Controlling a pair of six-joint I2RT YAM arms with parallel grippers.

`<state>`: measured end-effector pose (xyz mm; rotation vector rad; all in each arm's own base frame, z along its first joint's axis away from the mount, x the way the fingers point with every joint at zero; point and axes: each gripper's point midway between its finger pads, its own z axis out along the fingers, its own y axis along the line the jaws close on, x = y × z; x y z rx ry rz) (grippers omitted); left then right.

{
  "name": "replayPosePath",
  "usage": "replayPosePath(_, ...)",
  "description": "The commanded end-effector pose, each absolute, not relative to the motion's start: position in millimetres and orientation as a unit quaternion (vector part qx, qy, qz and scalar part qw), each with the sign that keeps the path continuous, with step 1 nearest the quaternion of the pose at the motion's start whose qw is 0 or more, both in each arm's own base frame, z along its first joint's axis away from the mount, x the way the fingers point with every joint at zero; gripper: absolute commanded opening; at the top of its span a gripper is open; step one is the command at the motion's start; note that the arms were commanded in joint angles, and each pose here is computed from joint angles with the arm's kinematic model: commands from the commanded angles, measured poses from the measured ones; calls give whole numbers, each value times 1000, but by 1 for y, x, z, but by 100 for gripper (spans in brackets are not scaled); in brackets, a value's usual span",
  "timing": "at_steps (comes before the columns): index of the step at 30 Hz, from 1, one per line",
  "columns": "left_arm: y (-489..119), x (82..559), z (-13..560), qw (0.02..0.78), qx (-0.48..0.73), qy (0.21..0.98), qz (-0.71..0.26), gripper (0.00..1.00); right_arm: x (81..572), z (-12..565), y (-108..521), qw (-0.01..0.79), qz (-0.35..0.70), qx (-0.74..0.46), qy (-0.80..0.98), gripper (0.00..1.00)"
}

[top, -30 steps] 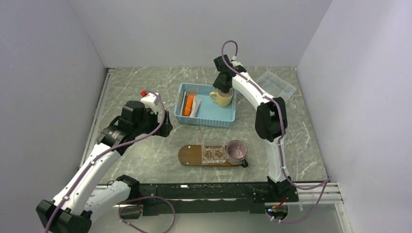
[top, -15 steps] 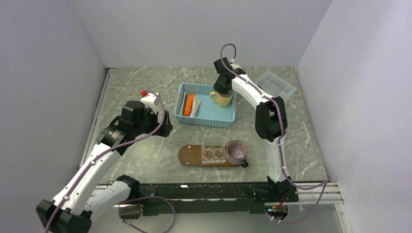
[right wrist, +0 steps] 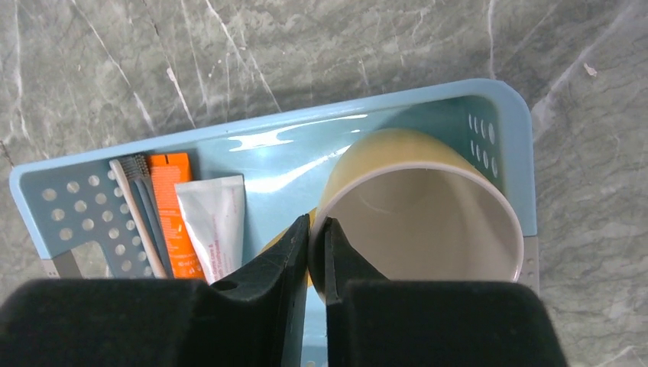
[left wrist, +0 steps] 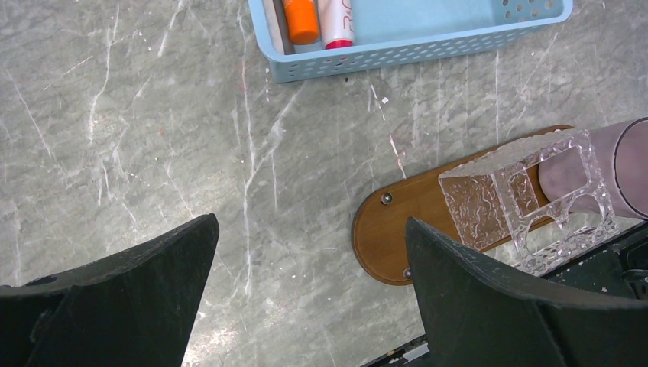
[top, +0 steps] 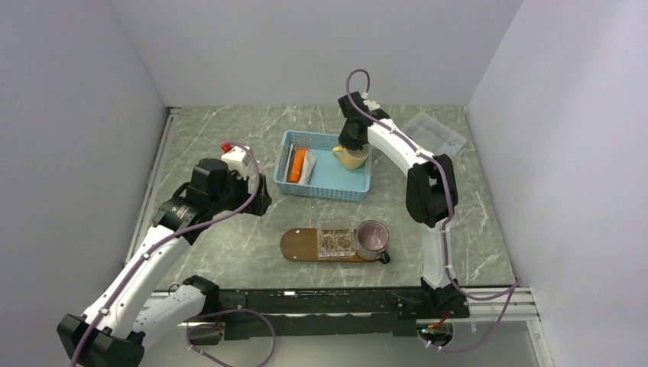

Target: Prepare toiletry sets of a toothbrush and toothpaste on the tray

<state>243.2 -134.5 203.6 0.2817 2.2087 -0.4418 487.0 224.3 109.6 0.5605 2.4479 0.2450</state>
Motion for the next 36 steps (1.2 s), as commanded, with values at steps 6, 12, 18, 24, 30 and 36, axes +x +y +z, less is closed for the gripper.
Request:
replayPosePath(6, -136, 248, 206, 431, 105, 878, -181, 99, 472, 177, 226, 364, 111, 154, 912, 0)
replayPosePath(12, -136, 248, 206, 430, 103, 879, -179, 99, 466, 199, 228, 389, 113, 128, 905, 0)
replayPosePath(18, -135, 249, 206, 432, 102, 879, -176, 99, 456, 226, 238, 413, 121, 94, 898, 0)
replayPosePath(24, -131, 249, 207, 435, 98, 879, -169, 99, 435, 266, 262, 440, 134, 34, 887, 0)
replayPosePath(30, -123, 249, 212, 448, 88, 877, -151, 99, 406, 286, 287, 447, 148, -27, 882, 0)
replayPosePath(36, -110, 251, 216, 463, 70, 875, -124, 99, 377, 299, 314, 448, 171, -87, 873, 0)
